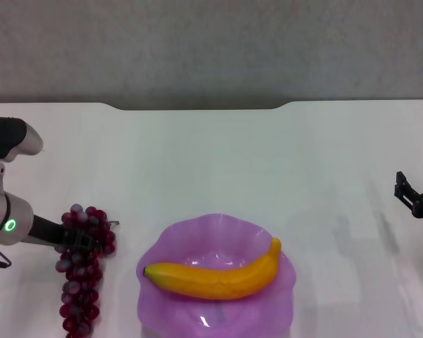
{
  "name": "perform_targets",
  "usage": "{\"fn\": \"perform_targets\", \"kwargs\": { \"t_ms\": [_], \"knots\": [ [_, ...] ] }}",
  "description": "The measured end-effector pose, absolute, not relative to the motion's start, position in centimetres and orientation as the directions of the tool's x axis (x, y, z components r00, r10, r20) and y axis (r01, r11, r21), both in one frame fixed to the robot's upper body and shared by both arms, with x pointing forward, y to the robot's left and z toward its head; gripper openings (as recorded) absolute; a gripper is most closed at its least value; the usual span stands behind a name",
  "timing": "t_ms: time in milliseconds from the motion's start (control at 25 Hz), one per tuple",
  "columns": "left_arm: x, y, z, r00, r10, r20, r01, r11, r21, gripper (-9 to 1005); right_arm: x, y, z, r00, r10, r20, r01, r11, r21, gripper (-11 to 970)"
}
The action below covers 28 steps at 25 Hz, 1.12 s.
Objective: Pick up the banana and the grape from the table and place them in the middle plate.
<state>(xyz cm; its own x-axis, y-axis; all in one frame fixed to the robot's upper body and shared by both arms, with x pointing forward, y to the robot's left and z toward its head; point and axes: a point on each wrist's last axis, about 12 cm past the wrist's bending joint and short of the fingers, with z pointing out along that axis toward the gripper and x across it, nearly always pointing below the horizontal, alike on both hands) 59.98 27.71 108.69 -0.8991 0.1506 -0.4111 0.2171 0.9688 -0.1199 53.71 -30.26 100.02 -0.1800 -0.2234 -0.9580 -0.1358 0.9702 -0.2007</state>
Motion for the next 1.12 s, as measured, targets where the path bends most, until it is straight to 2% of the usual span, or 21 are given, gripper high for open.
{"fn": "perform_targets", "kwargs": {
  "t_ms": [40,240,480,680,1120],
  "knots": [
    [60.01,27.68,108.71,-0.898,0.151,-0.414,0.219,0.968,-0.121,760,53.71,-30.28,100.03,-0.180,-0.224,-0.958,-0.136,0.970,-0.201,879],
    [60.10,27.71,108.69,-0.887,0.153,-0.436,0.229,0.965,-0.127,523,53.71,-30.32,100.03,-0.180,-0.226,-0.957,-0.137,0.970,-0.203,880],
    [60.24,27.86,108.75,-0.880,0.146,-0.452,0.224,0.967,-0.124,416,53.68,-30.28,100.01,-0.179,-0.227,-0.957,-0.140,0.969,-0.204,880],
    [60.27,27.70,108.71,-0.877,0.146,-0.458,0.227,0.965,-0.128,371,53.71,-30.20,100.03,-0.178,-0.227,-0.957,-0.141,0.969,-0.204,880],
    [60.24,27.54,108.64,-0.866,0.138,-0.480,0.234,0.961,-0.146,362,53.72,-30.16,100.03,-0.178,-0.227,-0.957,-0.143,0.969,-0.204,879]
  ]
}}
